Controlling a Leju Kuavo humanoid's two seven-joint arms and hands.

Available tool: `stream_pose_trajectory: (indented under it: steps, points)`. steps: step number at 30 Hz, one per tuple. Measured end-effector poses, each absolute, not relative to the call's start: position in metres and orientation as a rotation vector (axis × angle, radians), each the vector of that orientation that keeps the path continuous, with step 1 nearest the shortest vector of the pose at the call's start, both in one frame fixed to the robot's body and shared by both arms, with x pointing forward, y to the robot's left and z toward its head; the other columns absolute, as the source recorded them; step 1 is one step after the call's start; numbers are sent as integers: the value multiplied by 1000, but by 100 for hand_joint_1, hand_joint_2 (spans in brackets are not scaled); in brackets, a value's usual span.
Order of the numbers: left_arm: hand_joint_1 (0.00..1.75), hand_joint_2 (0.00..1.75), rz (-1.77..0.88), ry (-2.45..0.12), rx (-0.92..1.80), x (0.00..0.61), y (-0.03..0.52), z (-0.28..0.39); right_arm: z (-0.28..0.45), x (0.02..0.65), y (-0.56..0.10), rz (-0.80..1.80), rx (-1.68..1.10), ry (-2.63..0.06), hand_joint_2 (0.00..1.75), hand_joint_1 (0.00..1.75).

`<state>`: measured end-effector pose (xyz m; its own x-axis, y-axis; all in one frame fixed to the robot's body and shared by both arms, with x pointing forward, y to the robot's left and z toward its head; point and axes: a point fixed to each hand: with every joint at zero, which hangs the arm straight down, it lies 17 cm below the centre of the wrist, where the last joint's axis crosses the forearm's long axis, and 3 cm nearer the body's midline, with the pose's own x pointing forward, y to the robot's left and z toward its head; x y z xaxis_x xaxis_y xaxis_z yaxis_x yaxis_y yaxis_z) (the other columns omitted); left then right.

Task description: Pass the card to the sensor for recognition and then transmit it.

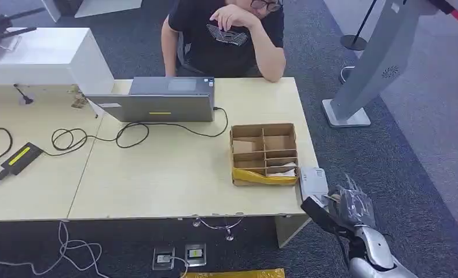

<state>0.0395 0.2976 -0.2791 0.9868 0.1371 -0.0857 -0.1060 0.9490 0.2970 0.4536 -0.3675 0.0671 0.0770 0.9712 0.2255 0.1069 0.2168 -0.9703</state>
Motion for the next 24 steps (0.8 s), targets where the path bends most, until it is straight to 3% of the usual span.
stream_pose_trajectory:
  steps: [15, 24]
  points:
    - [0, 0, 103, 99, 277, 41, 294, -280, 83, 461, -366, 947, -1195, -1352, 175, 175]
    - [0, 0, 73, 93, 275, 42, 294, -280, 129, 477, -356, 939, -1283, -1459, 175, 175]
